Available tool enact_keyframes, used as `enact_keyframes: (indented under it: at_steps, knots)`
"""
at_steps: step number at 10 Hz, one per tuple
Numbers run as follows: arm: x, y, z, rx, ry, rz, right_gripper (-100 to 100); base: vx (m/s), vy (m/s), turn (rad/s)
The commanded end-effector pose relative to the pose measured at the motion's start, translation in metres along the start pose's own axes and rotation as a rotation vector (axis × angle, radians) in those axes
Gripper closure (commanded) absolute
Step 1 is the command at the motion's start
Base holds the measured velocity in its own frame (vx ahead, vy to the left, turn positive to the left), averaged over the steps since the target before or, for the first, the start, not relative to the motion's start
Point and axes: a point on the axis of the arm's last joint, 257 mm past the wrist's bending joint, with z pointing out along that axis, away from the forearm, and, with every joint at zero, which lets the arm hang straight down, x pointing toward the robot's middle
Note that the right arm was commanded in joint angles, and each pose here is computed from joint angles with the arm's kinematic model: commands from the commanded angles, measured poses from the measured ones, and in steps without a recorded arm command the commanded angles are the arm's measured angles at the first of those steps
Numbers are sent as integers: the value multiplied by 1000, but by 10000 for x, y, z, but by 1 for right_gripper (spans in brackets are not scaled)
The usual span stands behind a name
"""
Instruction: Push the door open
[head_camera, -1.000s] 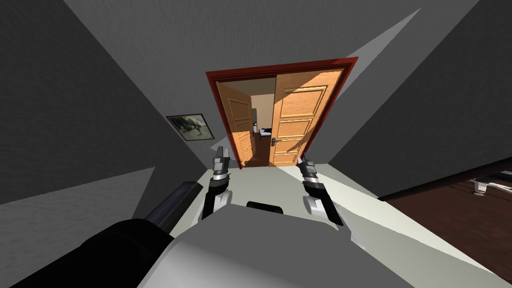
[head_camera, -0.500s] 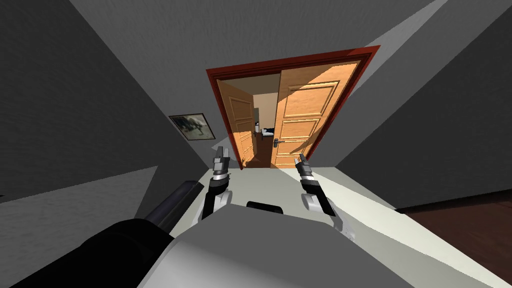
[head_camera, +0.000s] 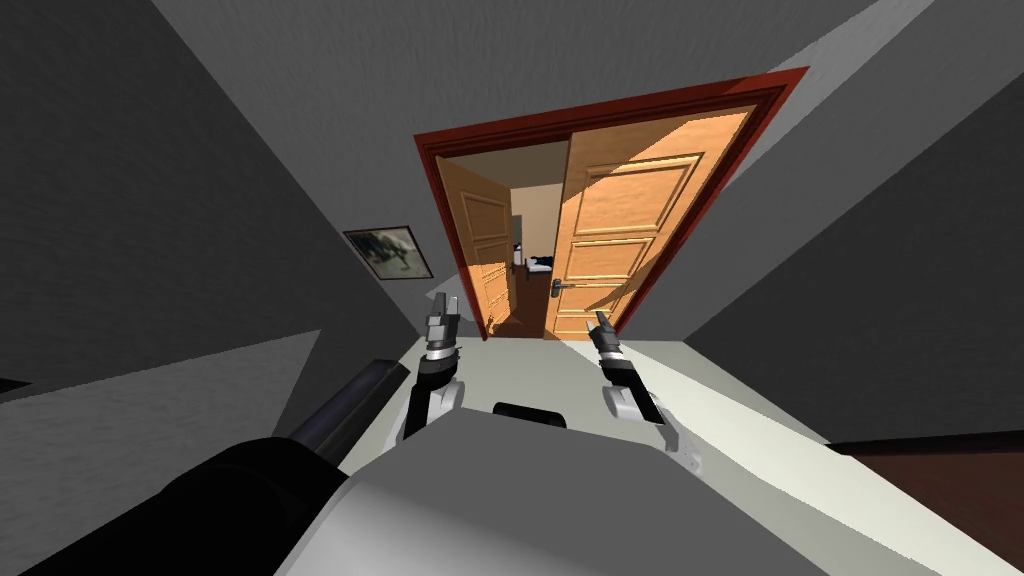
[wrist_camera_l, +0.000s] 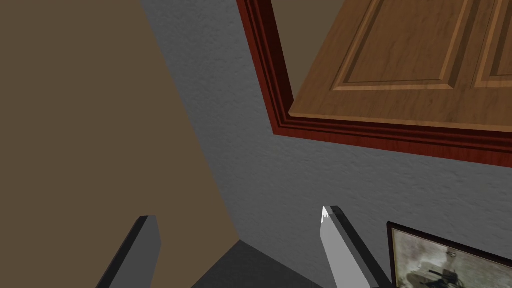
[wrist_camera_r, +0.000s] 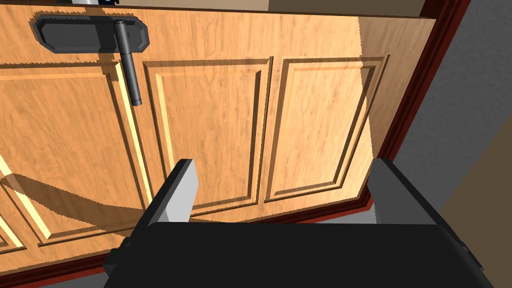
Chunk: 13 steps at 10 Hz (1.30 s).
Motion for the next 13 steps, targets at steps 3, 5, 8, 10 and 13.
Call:
enact_keyframes:
  at_steps: [3,5,8,10,13]
  knots:
    - [-59,-240,55,38,7,19,-100,64,-7,54]
    - [-101,-382,52,64,6,24,-100,56,-10,51]
    - [-180,-572,71,98,6,34,-100,81,-11,71]
    - [-225,-663,80,114,4,38,-100,46,-7,40]
    - [-382,-918,100,162,-5,48,-100,74,-7,81]
